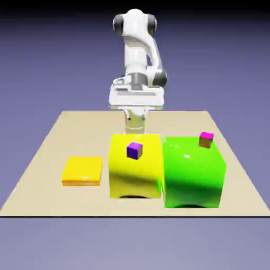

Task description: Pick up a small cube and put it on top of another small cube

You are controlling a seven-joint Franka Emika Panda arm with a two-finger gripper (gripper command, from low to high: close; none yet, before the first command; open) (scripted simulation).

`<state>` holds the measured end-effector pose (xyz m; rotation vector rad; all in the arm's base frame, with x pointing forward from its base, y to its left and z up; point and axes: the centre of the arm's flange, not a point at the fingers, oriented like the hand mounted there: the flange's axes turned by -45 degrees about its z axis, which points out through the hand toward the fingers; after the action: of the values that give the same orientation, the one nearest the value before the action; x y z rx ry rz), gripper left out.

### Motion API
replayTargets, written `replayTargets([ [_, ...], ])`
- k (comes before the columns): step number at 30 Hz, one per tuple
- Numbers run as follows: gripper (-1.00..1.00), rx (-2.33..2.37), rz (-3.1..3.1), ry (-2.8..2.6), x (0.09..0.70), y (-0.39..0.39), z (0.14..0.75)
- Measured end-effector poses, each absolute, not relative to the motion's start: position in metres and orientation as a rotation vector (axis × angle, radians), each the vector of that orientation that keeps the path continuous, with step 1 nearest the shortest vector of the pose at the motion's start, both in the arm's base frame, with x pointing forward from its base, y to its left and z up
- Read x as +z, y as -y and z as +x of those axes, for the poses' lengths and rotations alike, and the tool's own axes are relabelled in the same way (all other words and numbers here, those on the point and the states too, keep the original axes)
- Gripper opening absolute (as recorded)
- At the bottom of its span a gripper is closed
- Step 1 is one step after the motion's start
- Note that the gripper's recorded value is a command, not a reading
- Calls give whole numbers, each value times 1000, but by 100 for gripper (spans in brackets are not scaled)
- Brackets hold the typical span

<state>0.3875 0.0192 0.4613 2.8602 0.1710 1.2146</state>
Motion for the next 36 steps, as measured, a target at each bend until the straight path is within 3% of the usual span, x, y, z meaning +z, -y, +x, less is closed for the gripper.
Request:
replayTargets([
  [18, 0, 1050, 2238, -1304, 453, -218, 317],
  [36, 0, 588, 1331, -1966, 335, -335, 210],
])
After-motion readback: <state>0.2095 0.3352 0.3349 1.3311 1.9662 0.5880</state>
